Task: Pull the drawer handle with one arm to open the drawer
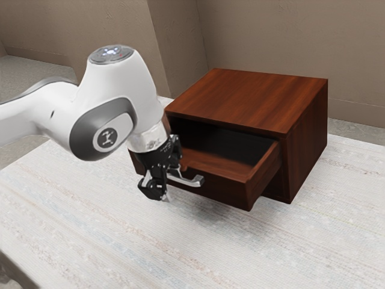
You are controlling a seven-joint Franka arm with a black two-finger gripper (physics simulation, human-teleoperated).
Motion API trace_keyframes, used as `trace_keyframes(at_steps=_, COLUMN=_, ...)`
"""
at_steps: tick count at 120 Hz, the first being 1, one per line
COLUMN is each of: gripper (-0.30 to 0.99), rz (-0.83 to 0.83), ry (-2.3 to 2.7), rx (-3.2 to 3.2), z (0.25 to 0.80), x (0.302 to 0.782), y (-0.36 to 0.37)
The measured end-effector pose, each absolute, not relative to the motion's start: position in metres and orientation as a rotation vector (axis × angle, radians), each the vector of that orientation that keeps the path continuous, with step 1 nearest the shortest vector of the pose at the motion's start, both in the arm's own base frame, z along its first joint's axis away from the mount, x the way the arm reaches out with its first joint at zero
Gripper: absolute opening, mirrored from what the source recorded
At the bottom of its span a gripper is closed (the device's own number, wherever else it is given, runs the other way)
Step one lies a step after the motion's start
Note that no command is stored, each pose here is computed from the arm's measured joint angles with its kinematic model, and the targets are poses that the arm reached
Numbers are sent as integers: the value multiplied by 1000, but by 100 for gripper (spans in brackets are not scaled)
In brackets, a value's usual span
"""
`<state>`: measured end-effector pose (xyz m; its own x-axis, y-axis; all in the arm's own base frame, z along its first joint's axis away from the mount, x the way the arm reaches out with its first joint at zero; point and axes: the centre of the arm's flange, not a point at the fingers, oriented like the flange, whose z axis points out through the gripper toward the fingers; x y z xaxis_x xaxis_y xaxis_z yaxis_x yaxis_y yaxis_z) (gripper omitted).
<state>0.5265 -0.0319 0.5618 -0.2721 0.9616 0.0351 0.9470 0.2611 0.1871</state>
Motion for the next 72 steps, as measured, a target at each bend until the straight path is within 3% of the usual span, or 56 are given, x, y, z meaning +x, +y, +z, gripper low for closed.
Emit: trace_keyframes(at_steps=72, gripper=38, rz=245, ry=2435, rx=1820, z=563, x=487, y=-35)
